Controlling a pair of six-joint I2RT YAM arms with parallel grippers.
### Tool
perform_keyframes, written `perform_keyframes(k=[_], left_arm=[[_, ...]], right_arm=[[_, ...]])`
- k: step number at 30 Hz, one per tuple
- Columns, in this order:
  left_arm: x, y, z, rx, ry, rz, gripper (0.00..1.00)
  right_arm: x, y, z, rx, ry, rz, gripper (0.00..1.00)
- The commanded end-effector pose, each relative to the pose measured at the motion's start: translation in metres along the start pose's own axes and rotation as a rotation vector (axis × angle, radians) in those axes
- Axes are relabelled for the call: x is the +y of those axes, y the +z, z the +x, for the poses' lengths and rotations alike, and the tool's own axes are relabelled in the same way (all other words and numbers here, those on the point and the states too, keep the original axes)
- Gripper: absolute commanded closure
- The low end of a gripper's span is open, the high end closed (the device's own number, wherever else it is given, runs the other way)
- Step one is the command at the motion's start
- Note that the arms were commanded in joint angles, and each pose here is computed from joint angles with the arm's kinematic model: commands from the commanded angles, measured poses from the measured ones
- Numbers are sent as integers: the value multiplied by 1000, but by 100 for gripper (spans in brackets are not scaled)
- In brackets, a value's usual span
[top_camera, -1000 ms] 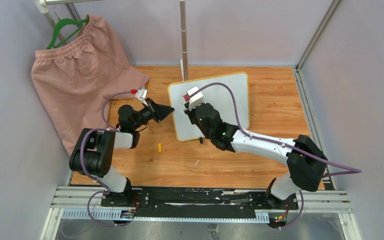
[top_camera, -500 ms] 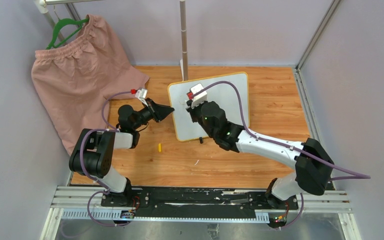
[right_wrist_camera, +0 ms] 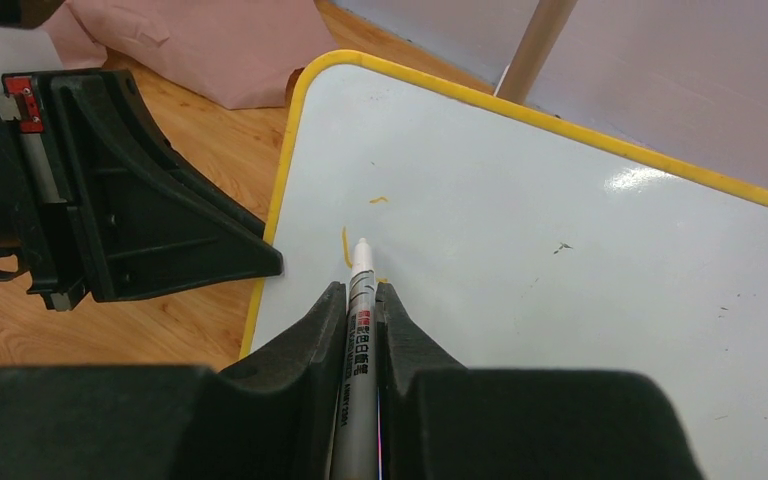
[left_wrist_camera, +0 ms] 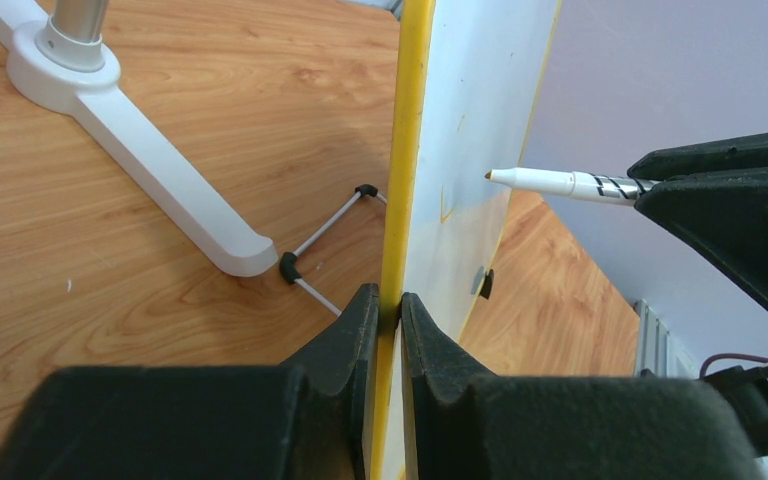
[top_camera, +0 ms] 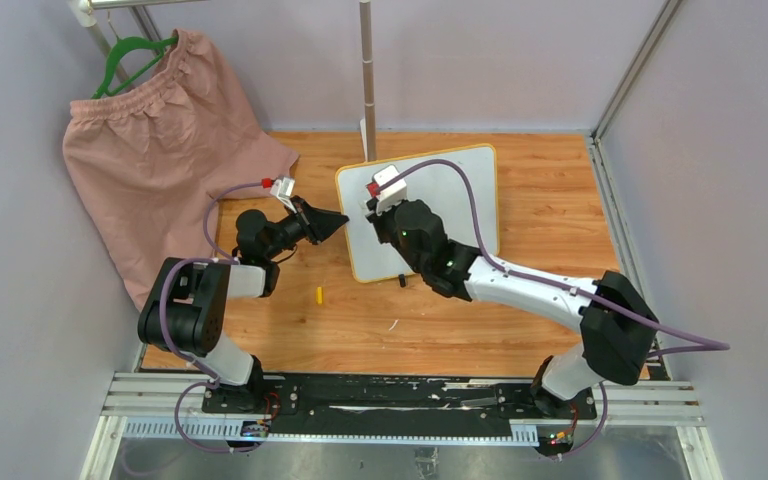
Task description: Write a sentence on the whiteboard
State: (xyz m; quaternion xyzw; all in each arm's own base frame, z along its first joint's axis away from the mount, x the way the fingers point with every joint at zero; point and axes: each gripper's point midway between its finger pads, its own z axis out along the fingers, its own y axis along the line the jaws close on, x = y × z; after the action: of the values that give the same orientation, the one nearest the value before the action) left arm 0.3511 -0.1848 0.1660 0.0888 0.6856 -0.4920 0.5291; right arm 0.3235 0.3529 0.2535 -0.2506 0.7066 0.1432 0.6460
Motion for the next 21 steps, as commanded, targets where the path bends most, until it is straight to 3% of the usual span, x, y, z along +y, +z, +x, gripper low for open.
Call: perform_keyframes(k=[1,21], left_arm=[[-7,0,-7,-21,41,14,100],[-7,-1,-6,-16,46,9,100]], right_arm=[[-3,8,-15,-31,41,18,100],[-28,10,13,46,54,106,100]])
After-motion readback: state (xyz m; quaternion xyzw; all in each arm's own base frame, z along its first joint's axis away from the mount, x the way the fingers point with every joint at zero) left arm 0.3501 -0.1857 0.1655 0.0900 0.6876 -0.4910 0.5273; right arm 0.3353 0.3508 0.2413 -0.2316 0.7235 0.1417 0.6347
